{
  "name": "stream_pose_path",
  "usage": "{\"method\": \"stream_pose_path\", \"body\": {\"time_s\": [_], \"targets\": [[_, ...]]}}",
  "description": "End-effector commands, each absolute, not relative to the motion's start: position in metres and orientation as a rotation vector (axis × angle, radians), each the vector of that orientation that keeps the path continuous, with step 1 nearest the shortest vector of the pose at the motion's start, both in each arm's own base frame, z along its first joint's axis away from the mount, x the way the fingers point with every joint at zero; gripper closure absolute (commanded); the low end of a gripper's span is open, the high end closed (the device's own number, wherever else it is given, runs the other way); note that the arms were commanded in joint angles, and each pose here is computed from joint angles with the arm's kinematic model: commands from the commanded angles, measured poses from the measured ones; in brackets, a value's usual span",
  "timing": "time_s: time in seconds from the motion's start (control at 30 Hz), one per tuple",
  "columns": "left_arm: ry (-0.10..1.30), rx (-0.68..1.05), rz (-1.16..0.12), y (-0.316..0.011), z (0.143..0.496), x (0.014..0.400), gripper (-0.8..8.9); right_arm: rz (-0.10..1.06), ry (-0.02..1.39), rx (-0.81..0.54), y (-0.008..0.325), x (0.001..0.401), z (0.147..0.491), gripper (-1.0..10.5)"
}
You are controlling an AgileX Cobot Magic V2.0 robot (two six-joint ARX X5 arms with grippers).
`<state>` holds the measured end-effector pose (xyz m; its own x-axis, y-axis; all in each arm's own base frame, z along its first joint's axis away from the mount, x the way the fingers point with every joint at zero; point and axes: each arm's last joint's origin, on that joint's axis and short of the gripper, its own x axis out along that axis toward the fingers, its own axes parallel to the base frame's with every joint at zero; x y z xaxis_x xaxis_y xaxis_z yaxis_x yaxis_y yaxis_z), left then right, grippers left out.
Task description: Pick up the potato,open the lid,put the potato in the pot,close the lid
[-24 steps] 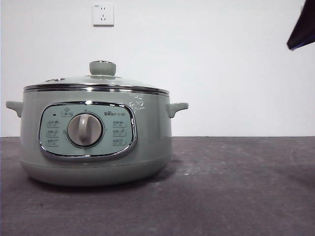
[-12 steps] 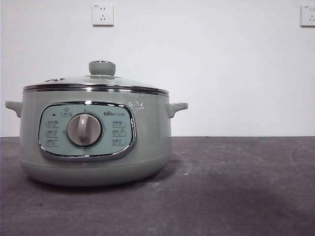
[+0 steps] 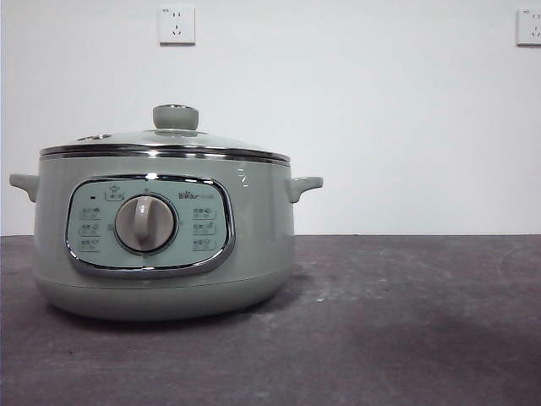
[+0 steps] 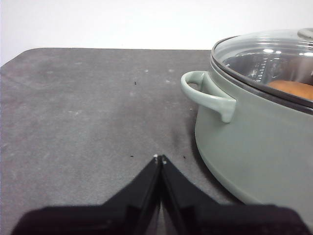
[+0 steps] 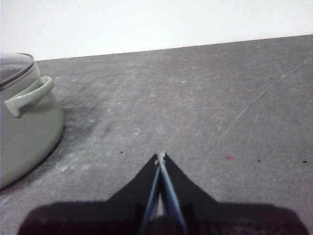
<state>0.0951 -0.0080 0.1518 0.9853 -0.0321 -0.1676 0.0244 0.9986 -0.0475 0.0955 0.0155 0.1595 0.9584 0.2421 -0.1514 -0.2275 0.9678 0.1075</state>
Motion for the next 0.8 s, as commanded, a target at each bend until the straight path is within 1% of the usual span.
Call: {"method": "stream_pose_path", "body": {"time_s": [0.03,0.17,0.27,0.8], "targets": [[0.178,-0.043,-0.024,-0.0077,0.1474,0.0957,8.17,0.236,0.159,0.109,0.0153,0.0955,0.154,9.6],[0.178,-0.042,-0.024,-0.0077,0.1474,0.0957,8.17,0.231,0.187,0.129,0.0152,0.0946,0.1485,9.6],[0.178,-0.042,-0.024,-0.0077,0.1474,0.0957,8.17,0.215,0.188,0.128,0.0148,0.0947,0.1483,9.6],[0.179,-0.042,-0.024,-0.0077,0.1473,0.0957,8.17,0.21,0.188,0.129,0.0147,0.0948,0.1485,9.6]]}}
